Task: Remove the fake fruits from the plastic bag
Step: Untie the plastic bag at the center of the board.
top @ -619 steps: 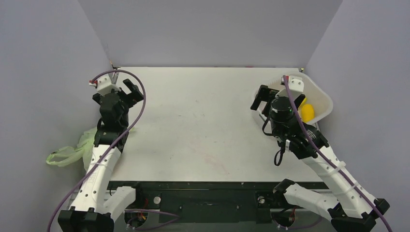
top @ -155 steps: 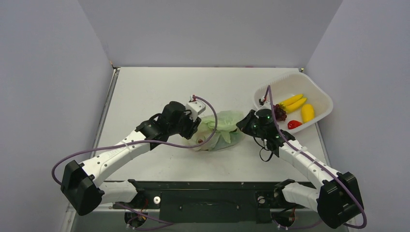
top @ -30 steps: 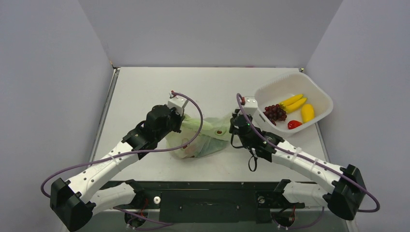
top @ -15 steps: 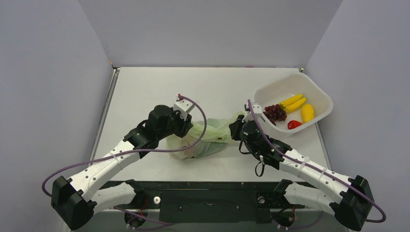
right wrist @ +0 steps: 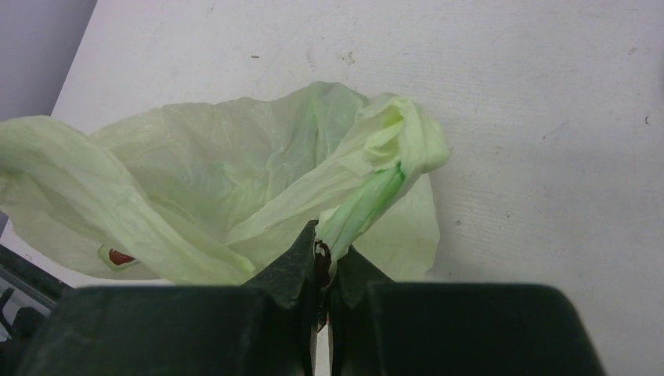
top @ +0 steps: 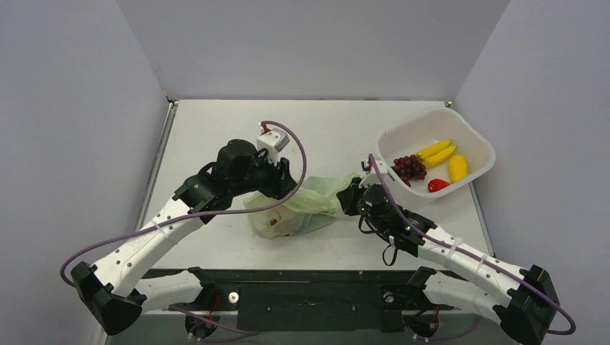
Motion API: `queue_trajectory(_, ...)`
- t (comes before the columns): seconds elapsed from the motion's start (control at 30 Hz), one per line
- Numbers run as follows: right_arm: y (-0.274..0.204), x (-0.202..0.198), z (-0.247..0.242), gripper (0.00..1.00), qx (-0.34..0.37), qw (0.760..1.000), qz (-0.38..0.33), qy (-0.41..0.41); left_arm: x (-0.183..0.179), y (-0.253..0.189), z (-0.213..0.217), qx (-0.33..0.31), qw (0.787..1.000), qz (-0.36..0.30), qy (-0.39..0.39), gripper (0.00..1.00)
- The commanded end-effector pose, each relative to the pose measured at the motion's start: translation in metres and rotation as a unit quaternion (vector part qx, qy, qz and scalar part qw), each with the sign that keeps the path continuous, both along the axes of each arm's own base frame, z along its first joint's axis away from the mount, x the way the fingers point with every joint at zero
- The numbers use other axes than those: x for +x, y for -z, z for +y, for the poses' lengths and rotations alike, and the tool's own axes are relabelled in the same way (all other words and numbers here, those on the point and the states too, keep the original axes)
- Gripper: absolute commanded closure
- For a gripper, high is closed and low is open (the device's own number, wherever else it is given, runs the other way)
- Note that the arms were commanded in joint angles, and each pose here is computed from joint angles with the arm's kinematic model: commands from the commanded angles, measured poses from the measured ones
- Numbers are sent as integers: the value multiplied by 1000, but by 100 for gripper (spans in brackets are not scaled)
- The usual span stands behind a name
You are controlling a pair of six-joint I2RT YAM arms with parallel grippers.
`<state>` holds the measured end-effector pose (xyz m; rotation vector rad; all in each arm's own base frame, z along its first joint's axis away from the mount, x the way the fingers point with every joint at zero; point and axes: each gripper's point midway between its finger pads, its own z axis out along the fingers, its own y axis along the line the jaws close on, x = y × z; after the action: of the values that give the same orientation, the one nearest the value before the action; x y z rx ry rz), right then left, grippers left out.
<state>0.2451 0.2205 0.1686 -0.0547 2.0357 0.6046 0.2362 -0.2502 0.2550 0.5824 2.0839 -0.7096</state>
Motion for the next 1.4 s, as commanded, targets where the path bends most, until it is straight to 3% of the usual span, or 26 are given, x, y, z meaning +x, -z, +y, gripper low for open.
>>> queue_trajectory(0.0,-17,-1,6,100,30,999,-23,-22,-18,-34,-24,-9,999,-11,44,57)
queue_trajectory(0.13,-16,-3,6,100,52,998,-9,-32,-22,-29,-44,75,990,-69,98,54)
queue_trajectory(0.4,-21,-9,-2,100,82,996,-11,-33,-6,19,-70,235,955,-98,152,54)
queue_trajectory(0.53,-21,-12,-8,100,81,996,-11,-28,-13,42,-90,273,941,-90,180,54)
queue_trajectory(0.67,-22,-14,-11,100,89,996,-13,-23,-1,54,-97,294,938,-98,156,57)
queue_trajectory(0.73,-22,-14,-14,100,89,996,-12,-17,2,58,-98,299,937,-98,153,65)
queue_trajectory(0.83,-23,-13,-15,100,85,996,-10,-17,1,65,-94,303,936,-95,151,99)
queue_trajectory(0.97,-15,-14,-19,100,85,996,-6,-9,2,57,-87,276,947,-112,118,100)
queue_trajectory(1.1,-13,-9,-22,100,79,997,-6,4,2,18,-68,214,966,-137,50,100)
queue_trajectory(1.27,-9,2,-23,100,56,998,11,17,1,-20,-25,123,980,-132,-86,100)
queue_trajectory(1.37,-14,11,-24,100,60,998,14,32,-1,-52,12,26,975,-132,-179,100)
